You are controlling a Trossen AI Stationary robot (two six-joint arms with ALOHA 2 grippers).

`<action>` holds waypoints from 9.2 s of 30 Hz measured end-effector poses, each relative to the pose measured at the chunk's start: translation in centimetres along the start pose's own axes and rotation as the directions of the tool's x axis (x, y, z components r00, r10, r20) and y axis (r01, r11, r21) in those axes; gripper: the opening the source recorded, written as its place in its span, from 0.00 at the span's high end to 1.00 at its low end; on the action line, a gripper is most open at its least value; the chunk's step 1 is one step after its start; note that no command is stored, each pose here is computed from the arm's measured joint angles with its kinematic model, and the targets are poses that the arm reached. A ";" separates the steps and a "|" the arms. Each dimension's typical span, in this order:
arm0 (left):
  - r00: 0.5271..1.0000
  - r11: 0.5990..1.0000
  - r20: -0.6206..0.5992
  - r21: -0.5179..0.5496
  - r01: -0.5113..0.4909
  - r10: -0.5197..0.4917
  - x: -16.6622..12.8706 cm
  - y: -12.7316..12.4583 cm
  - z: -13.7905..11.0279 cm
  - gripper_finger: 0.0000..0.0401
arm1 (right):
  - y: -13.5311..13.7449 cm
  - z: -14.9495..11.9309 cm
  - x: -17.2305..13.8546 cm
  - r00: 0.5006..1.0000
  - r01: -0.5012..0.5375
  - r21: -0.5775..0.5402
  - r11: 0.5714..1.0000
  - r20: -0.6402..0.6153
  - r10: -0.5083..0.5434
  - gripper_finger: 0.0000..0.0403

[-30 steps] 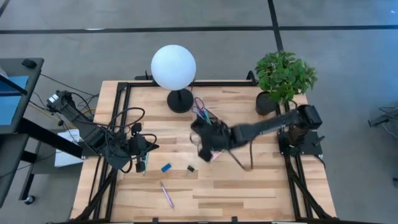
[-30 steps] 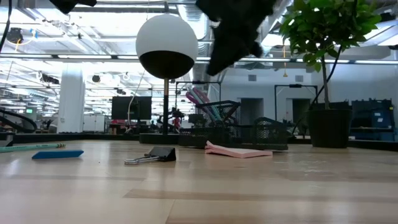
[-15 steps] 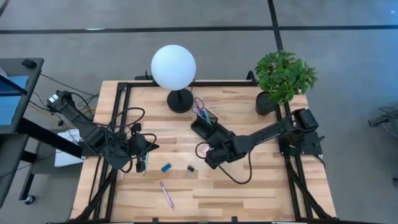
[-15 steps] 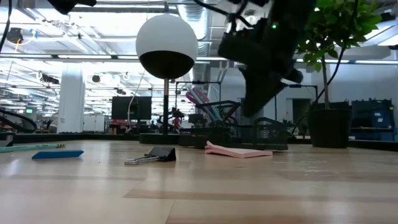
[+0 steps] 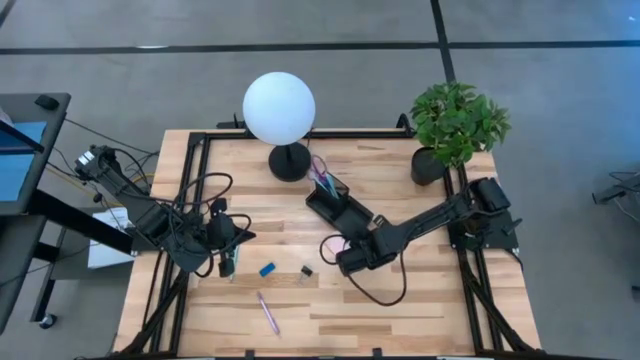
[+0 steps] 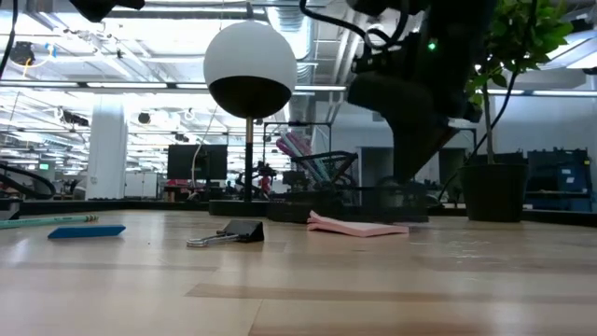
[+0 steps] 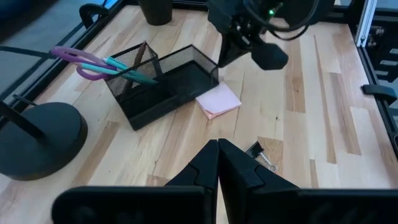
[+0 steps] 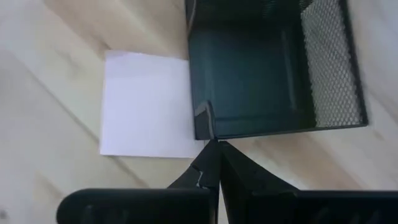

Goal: Pick and place office supplies into organizer
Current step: Adjust the desk organizer, then adjust the pink sticky note, then put the blue pencil into the desk organizer

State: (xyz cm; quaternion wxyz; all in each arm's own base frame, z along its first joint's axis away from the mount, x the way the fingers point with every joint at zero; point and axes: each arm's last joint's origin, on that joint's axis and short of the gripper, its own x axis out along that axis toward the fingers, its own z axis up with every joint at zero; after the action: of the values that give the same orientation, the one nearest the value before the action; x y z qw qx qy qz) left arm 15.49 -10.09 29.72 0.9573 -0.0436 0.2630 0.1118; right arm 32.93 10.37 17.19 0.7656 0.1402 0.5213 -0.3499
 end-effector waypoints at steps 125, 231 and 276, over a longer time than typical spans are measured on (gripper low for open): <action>0.961 0.795 -0.272 -0.572 -0.205 0.052 7.6 5.2 -14.7 0.58 | 8.6 -6.1 -7.7 0.777 -0.314 -0.335 0.888 0.446 0.444 1.00; 0.932 0.901 -0.362 -0.396 -0.176 0.023 13.6 -0.6 -13.1 0.72 | 8.5 -6.4 -7.7 0.778 -0.316 -0.302 0.900 0.460 0.428 1.00; 0.972 0.899 -0.008 -0.379 -0.220 0.235 8.7 -7.5 -23.2 0.78 | 8.5 -6.1 -7.6 0.776 -0.324 -0.278 0.904 0.470 0.422 1.00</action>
State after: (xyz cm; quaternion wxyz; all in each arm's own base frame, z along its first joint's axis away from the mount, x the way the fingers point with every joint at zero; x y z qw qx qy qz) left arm 13.08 -19.01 5.57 0.9161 -0.1939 0.2215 0.2722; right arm 32.88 22.95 20.24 0.9408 0.0713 0.2865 -0.1664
